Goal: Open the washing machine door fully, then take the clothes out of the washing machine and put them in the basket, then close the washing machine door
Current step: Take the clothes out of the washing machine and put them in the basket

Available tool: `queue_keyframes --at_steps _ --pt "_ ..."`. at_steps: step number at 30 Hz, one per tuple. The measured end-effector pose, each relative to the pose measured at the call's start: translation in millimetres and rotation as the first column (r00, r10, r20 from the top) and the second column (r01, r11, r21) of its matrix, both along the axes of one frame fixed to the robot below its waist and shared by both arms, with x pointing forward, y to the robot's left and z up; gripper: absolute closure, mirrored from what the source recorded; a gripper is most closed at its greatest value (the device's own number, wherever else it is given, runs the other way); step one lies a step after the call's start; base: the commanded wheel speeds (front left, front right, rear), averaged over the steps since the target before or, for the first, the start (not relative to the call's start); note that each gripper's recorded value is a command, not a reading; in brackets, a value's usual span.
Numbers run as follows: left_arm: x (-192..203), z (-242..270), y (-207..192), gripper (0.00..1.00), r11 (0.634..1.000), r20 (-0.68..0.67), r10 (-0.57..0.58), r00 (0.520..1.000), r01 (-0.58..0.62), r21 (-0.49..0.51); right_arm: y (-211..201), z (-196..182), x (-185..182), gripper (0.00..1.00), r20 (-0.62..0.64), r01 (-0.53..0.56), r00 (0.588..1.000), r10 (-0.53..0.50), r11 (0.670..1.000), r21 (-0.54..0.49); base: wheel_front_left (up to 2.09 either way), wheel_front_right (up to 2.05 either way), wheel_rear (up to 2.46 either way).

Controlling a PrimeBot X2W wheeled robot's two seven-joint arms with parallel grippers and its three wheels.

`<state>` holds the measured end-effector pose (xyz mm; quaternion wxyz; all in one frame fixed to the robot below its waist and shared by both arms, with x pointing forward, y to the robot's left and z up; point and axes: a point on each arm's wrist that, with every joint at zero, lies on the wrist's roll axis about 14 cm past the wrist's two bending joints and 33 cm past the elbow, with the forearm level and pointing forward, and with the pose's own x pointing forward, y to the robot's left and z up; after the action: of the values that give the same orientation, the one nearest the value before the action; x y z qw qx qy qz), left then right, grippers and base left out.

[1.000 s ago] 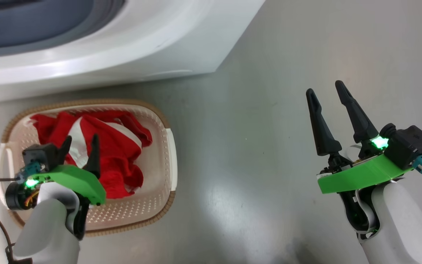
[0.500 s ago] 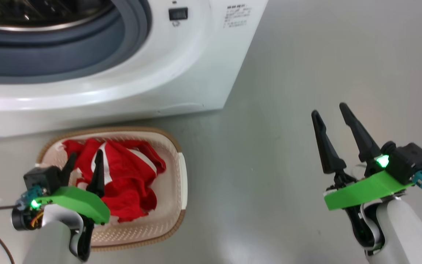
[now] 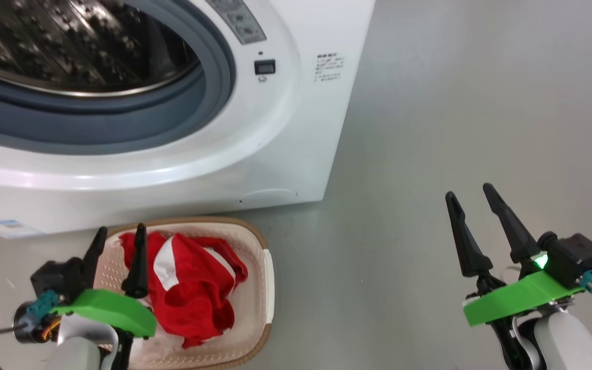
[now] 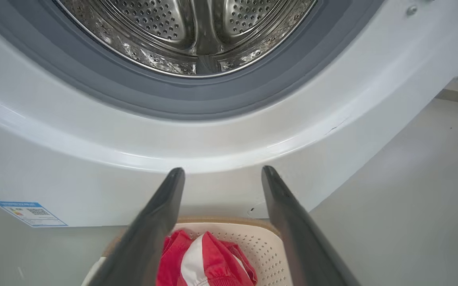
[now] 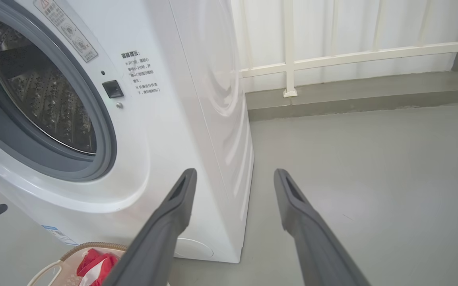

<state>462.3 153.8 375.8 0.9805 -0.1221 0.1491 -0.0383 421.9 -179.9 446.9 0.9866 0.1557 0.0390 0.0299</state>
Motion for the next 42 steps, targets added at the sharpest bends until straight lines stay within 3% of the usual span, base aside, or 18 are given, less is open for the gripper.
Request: queue_keyframes --at_steps 20,42 --pt "-40.1 97.4 13.7 0.0 0.999 0.286 0.012 0.958 -0.026 0.045 -12.1 19.4 -45.6 0.0 0.033 0.042 0.999 -0.042 0.999 0.003 0.0 0.0 0.0" --pt "-102.9 107.0 30.8 0.0 0.995 0.306 0.054 0.95 -0.077 0.062 -19.6 20.4 -81.7 0.0 0.031 0.068 0.997 -0.068 0.998 0.007 0.0 0.0 0.0"
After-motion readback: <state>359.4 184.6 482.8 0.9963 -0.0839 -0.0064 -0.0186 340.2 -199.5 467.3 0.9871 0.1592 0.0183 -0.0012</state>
